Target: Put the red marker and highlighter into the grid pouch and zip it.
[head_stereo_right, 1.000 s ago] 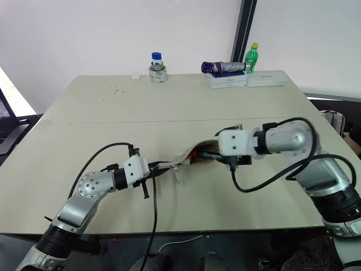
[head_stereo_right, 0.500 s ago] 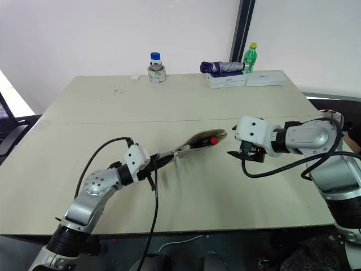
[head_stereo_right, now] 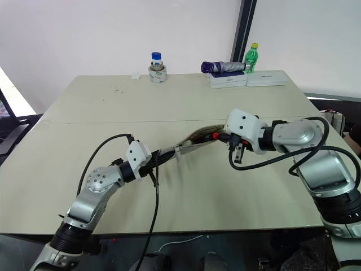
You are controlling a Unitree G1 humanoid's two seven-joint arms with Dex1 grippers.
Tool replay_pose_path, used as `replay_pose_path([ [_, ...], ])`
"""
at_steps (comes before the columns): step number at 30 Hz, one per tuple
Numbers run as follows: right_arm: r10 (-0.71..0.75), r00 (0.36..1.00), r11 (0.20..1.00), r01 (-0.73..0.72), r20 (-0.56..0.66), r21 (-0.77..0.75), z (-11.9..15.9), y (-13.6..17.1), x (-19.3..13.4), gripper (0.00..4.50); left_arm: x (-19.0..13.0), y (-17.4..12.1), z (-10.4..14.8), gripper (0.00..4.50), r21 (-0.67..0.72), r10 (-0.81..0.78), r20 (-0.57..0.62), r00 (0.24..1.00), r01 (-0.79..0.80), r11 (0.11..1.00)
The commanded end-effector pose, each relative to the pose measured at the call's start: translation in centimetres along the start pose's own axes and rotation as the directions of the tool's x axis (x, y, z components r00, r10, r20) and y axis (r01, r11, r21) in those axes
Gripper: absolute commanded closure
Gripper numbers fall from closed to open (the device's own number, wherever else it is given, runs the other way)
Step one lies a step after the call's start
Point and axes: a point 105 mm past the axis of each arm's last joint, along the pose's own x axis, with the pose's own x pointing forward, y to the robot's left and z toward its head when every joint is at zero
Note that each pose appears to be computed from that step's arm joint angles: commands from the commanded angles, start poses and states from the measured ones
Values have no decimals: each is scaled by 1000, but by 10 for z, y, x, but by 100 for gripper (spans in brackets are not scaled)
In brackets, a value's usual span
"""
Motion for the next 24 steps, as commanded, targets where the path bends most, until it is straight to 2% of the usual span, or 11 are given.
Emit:
replay_pose_path([
  [1,-26,1000,997,27,17,-70,10,-5,-1,446,1,0,18,450,34,0,62,998,-2,999],
  [11,26,997,995,-19,76,-94,25,7,4,446,1,-1,18,450,35,-4,61,998,1,999],
  [18,-105,994,990,104,0,-92,11,-23,-13,446,-2,-3,16,450,40,-10,51,999,8,999],
  [24,-70,997,996,68,-32,-64,-6,-15,-4,446,-1,-4,17,450,39,-9,55,998,7,999],
])
